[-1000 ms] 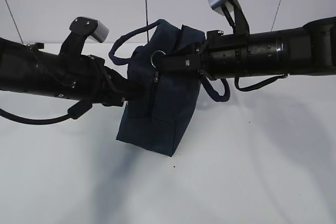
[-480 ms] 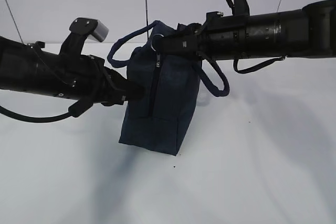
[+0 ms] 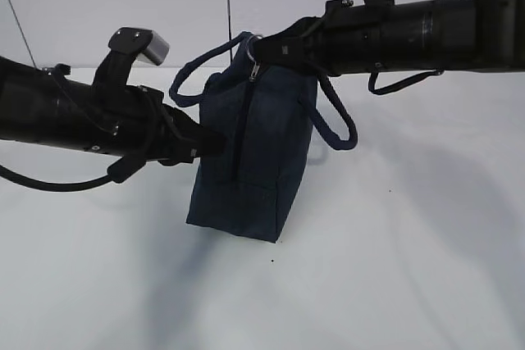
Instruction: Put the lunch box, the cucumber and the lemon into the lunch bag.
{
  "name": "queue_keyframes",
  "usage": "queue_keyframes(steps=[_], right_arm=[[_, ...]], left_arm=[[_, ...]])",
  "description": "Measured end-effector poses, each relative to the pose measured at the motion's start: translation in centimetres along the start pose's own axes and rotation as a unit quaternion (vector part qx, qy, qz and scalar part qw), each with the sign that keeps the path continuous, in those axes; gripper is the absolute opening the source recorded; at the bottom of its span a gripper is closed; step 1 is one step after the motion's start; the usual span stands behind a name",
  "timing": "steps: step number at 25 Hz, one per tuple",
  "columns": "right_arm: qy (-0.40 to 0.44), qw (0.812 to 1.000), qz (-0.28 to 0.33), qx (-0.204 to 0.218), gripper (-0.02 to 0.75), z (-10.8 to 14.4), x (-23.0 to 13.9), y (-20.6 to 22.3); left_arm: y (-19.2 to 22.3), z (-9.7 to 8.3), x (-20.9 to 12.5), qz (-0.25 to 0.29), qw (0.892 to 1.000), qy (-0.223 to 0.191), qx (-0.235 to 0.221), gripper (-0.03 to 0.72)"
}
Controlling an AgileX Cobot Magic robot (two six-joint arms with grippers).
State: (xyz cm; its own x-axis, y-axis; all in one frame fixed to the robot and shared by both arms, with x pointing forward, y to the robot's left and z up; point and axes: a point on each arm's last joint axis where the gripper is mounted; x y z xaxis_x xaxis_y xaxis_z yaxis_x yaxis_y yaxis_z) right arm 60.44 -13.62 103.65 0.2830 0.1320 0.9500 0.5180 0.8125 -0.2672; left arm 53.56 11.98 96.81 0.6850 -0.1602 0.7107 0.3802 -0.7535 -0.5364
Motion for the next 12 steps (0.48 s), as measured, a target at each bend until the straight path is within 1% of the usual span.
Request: queue_keyframes(steps=[3,6,12], right_arm=[[-0.009,1.0,0.0,-0.014,0.0,-0.3,0.3,0.0],[-0.01,1.0,0.002,-0.017,0.0,-0.4,0.2,0.1],[-0.006,0.999,0.009,-0.032,0.0,-1.2,-0.4,0.8]], left_arm=[[0.0,0.0,-0.4,0.005,1.0,-0.004,-0.001,-0.006],[0.0,0.1,-1.0,0.012,1.0,-0.012,-0.003,-0.006],[0.0,-0.2,-1.3,0.016,1.0,-0.019,-0.019,-0.006]])
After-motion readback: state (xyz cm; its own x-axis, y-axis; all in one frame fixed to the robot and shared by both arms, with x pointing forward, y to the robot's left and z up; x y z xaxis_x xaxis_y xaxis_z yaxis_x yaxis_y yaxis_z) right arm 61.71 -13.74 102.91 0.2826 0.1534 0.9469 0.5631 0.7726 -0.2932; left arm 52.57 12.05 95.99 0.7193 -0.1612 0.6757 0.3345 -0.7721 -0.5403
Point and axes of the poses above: a point on each arm's last joint axis where the gripper is mounted, y pointing out along that axis toward the gripper, z along the wrist's bending axis when the last joint is at zero, x = y × z, and after that the axes turned 10 degrees about -y, right-handed
